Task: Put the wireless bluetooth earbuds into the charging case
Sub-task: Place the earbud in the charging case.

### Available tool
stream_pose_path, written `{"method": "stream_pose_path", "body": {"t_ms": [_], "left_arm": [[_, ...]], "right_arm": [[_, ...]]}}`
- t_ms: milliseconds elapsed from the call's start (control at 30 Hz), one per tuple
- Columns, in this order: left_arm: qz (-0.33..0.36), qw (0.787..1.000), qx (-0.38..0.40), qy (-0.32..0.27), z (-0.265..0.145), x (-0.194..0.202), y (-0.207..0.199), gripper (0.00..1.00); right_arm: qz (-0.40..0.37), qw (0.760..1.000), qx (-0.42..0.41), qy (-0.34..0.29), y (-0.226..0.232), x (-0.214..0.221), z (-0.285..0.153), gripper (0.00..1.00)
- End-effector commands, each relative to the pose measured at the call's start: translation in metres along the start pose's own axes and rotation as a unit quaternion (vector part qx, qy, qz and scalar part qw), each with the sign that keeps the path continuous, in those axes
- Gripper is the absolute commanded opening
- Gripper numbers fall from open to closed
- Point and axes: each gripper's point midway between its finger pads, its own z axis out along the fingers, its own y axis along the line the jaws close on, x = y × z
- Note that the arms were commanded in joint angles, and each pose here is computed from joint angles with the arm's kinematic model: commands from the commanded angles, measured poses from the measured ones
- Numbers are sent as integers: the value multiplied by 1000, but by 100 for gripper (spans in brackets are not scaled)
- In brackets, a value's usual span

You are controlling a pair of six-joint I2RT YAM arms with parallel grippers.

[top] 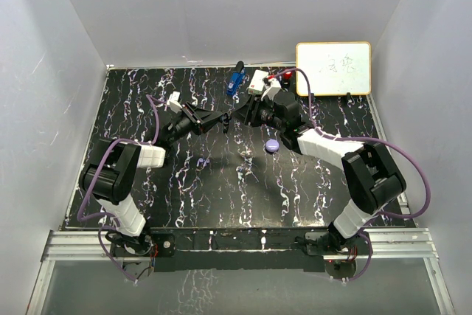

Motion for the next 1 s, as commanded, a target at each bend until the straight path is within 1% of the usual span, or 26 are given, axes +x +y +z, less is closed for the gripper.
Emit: {"method": "stream_pose_path", "body": {"t_ms": [0, 967], "left_arm": [[26, 999, 31, -3, -1, -1, -25, 0], [28, 999, 31, -4, -1, -2, -26, 0]], "right_arm": [[-23, 999, -14, -24, 13, -20, 5, 38], [-27, 999, -18, -22, 23, -16, -3, 38]]}}
